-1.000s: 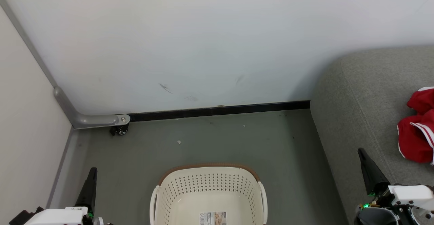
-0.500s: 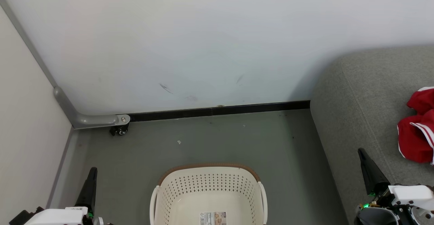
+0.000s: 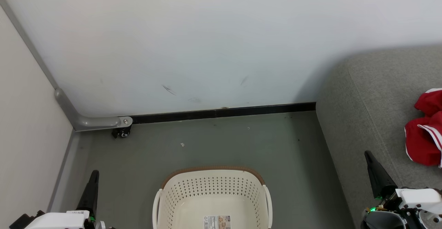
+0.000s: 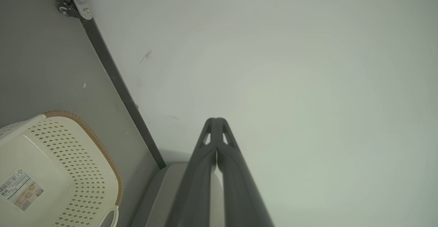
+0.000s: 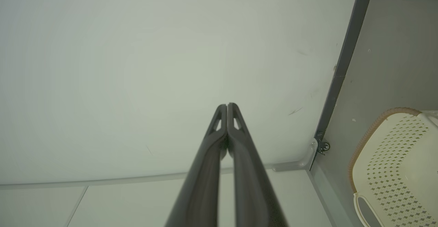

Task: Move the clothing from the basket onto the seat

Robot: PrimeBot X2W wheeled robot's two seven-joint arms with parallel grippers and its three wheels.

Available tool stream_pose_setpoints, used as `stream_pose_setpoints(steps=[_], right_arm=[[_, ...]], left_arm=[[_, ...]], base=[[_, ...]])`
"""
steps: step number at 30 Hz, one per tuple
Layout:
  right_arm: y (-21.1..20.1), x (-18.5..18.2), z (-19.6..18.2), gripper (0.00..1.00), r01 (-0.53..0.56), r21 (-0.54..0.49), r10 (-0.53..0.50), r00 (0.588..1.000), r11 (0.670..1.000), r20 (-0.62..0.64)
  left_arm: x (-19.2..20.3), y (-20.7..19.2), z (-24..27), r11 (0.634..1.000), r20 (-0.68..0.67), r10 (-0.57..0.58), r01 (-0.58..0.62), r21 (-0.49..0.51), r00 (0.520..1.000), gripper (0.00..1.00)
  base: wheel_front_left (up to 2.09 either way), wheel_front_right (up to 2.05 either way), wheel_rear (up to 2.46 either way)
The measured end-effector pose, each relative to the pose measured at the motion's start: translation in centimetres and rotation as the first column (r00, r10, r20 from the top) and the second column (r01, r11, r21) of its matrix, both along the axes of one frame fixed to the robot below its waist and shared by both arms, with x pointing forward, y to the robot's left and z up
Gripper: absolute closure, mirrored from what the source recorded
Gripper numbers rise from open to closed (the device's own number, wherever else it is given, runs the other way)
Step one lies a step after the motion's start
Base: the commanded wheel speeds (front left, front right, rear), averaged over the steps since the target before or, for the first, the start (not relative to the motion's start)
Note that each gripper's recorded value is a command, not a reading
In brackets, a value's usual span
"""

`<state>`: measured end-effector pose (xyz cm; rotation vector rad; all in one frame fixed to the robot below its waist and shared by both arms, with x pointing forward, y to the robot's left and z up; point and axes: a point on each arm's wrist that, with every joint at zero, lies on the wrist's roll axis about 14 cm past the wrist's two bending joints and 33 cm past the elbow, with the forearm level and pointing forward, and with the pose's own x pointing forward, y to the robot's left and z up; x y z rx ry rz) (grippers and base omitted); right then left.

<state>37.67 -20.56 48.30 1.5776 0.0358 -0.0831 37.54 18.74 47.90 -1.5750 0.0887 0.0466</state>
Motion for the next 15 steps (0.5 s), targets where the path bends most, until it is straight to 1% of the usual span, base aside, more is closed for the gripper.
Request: stream_pose_setpoints(steps=[15], right_arm=[[-0.01,0.00,0.00,1.00,0.000,0.000,0.000,1.000,1.000,0.000]], left_arm=[[0.00,-0.01,0.00,1.000,0.000,0.000,0.000,0.000,1.000,1.00]], base=[[0.00,0.00,0.00]])
